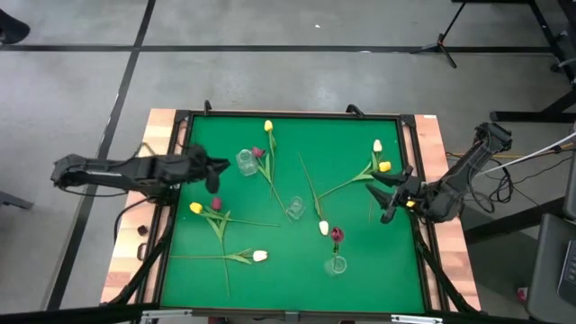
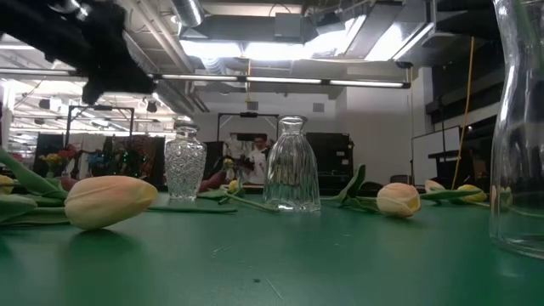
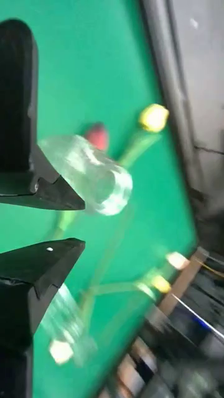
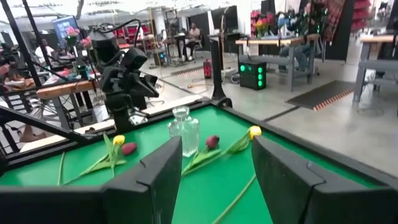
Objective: Sort flowers into vase by color
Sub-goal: Put the top red tulip into the bottom right transparent vase
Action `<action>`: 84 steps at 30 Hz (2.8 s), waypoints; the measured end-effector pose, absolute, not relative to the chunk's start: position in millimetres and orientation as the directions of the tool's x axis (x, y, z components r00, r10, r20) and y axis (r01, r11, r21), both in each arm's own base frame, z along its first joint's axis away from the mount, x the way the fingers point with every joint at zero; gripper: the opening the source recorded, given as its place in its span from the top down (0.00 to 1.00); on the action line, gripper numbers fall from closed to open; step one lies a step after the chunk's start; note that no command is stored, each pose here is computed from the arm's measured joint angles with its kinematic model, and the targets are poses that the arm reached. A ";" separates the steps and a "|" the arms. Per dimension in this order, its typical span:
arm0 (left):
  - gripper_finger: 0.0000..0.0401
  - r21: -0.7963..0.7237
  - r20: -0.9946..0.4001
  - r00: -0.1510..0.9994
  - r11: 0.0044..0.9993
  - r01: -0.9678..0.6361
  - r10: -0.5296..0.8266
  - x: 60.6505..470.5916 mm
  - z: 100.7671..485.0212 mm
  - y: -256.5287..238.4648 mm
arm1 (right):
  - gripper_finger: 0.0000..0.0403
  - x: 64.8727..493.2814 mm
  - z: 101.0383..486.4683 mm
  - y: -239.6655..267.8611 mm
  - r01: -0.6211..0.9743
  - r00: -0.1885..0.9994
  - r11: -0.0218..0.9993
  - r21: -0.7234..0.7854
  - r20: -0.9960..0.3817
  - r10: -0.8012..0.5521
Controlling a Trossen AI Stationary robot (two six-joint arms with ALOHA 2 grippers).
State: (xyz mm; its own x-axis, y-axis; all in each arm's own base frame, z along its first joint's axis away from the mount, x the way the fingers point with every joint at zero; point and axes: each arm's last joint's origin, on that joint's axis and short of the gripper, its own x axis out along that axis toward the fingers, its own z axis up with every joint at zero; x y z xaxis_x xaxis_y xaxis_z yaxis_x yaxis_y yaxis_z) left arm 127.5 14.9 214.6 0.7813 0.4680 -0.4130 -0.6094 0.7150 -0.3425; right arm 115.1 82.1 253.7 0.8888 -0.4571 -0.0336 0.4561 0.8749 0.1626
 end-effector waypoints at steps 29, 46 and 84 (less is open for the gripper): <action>0.79 -0.198 -0.337 0.703 0.682 -0.704 0.627 159.4 337.5 24.3 | 0.51 149.8 254.6 2.2 0.713 0.699 0.665 0.223 -0.154 -0.698; 0.79 -0.191 -0.458 0.665 0.665 -0.722 0.590 155.3 326.8 40.2 | 0.52 232.9 262.9 -82.2 0.562 0.798 0.778 0.283 -0.434 -0.419; 0.79 -0.134 -0.368 0.687 0.695 -0.706 0.627 115.2 340.0 23.5 | 0.52 443.3 251.0 -58.6 0.491 0.611 0.859 0.143 -0.760 -0.223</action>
